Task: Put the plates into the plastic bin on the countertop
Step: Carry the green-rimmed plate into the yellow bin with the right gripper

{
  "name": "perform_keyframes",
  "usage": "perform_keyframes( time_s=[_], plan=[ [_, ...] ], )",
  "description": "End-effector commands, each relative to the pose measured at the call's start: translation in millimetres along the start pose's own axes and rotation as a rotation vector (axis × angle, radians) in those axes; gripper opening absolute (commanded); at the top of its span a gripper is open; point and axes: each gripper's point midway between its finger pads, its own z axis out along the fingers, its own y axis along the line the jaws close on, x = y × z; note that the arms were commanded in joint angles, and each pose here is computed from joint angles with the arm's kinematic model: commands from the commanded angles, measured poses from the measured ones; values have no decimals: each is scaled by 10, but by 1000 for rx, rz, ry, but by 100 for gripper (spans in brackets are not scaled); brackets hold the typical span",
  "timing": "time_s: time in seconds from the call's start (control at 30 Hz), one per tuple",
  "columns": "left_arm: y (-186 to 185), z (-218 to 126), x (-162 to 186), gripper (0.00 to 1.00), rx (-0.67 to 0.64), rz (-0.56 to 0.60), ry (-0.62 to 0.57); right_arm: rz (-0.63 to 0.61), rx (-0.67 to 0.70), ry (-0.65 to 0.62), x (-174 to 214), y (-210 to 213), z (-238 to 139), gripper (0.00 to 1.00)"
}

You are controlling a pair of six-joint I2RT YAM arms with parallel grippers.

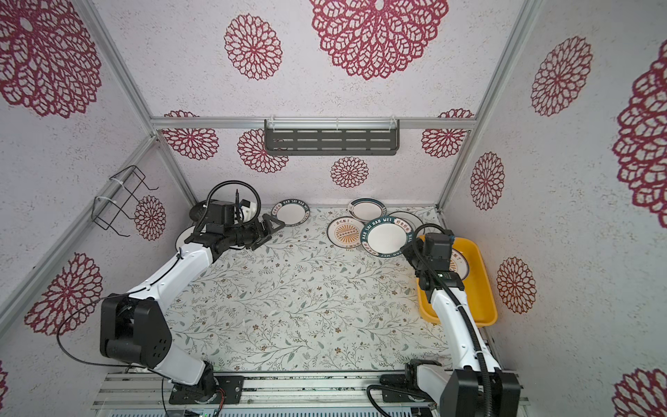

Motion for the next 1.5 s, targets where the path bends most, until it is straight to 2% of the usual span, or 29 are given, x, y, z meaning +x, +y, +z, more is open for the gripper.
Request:
perform_keyframes(
  time_s=[0.0, 0.33, 0.73, 0.83, 1.47],
  plan=[
    [-45, 81, -168, 97, 8, 45, -47, 16, -19, -67, -299, -30, -32, 0],
    [129, 387, -427, 97, -14, 36, -93, 181, 121, -239, -889, -836, -106, 0],
    [270, 765, -746, 97, -4, -16, -130, 280, 249, -318, -1080, -1507, -122, 0],
    [410, 948, -753, 97, -3, -49, -119, 287, 267, -343, -1155, -1576, -72, 0],
    [661, 1075, -960, 97, -71, -117, -208, 337, 378, -286, -1166, -2014, 419, 0]
  ],
)
